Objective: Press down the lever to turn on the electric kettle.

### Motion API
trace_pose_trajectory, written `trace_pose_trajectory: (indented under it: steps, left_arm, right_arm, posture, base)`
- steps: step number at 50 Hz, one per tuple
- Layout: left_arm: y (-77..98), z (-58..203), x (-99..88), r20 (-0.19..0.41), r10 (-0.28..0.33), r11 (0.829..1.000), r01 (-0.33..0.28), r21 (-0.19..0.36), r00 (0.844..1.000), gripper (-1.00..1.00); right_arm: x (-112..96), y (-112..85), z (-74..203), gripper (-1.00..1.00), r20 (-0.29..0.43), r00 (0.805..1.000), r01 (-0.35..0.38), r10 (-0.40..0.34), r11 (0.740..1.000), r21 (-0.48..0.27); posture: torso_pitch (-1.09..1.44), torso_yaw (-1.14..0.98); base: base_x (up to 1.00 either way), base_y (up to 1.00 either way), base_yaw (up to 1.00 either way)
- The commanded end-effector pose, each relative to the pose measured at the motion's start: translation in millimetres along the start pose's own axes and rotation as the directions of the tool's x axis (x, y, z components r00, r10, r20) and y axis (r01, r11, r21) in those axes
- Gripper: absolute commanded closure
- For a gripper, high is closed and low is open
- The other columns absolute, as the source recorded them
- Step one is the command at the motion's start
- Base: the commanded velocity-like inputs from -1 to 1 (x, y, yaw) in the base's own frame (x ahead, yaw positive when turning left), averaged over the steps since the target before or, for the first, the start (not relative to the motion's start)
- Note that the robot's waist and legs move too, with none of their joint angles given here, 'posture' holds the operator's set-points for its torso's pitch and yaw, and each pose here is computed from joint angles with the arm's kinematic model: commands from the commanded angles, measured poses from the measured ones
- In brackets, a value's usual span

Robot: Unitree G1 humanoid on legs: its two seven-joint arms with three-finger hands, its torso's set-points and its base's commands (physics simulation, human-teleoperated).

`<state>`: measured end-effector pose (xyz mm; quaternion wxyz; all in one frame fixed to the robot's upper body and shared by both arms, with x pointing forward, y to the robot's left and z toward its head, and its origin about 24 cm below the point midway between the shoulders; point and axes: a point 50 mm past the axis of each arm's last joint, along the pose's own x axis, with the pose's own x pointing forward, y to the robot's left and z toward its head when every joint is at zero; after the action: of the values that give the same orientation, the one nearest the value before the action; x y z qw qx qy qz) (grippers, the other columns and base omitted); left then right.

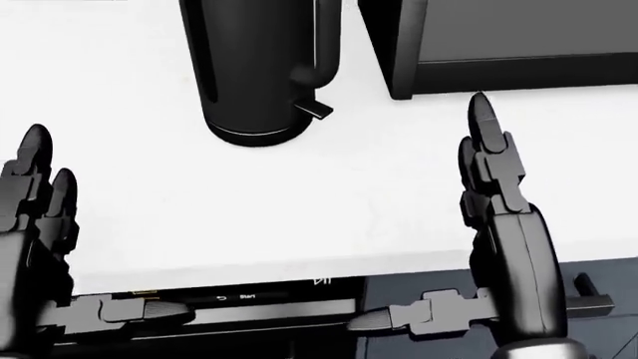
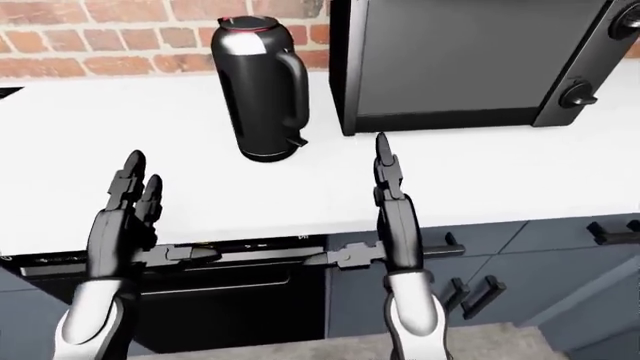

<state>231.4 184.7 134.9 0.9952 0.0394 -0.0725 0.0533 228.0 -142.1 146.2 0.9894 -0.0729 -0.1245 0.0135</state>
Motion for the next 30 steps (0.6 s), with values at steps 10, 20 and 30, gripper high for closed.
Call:
trace_pose_trajectory:
  steps: [10, 20, 30]
  left_arm:
    - [5.1, 18.0, 0.1, 0.099, 0.021, 1.000, -0.023, 0.012, 0.995, -1.00]
    - [4.8, 19.4, -0.2, 0.101, 0.022, 1.000, -0.023, 0.010, 0.995, -1.00]
    - [6.0, 20.7, -0.5, 0.103, 0.023, 1.000, -0.024, 0.007, 0.994, -1.00]
  right_arm:
    - [1.7, 0.4, 14.2, -1.00, 0.081, 0.997, 0.020, -0.019, 1.000, -0.009]
    - [3.2, -6.8, 38.9, -1.00, 0.078, 0.996, 0.068, -0.052, 0.974, -0.215]
    - [15.3, -8.5, 57.2, -1.00, 0.054, 0.998, 0.033, -0.015, 0.938, -0.346]
  posture:
    - [0.00, 0.00]
    - [0.00, 0.00]
    - [0.00, 0.00]
  base:
    - [0.00, 0.00, 0.00]
    - [0.00, 0.00, 0.00]
    - [0.00, 0.00, 0.00]
